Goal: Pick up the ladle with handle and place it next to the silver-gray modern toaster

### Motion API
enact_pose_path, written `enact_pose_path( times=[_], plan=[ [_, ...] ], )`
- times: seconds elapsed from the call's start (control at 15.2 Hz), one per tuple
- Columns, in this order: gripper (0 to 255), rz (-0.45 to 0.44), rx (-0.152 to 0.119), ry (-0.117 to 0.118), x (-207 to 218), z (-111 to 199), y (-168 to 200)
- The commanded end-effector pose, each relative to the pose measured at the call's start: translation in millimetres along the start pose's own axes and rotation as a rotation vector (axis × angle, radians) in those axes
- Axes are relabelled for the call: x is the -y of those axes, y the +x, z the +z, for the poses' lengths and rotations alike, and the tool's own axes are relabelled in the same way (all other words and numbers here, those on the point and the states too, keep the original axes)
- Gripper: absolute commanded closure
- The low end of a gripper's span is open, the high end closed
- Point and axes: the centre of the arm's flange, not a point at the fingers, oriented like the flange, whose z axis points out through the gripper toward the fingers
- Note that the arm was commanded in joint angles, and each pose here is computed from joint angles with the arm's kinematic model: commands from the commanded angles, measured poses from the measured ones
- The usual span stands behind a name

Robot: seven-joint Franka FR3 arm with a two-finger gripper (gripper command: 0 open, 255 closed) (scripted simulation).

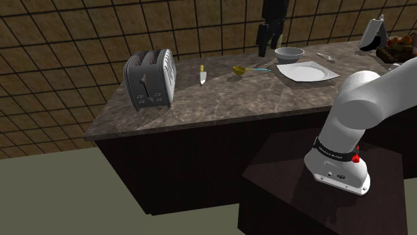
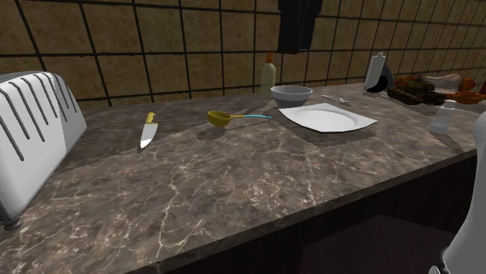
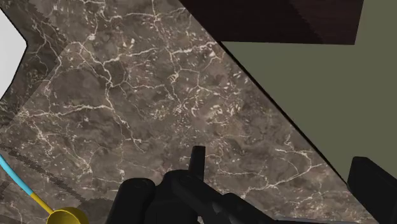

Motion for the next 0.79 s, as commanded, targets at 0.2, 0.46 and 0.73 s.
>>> enact_pose_path(
  times=[0.2, 0.46, 0.73],
  plan=[
    [0, -0.062, -0.008, -0.005, -32, 20, 6],
    [0, -0.146, -0.02, -0.012, -75, 47, 18],
    [0, -0.229, -0.031, -0.02, -116, 74, 34]
  ],
)
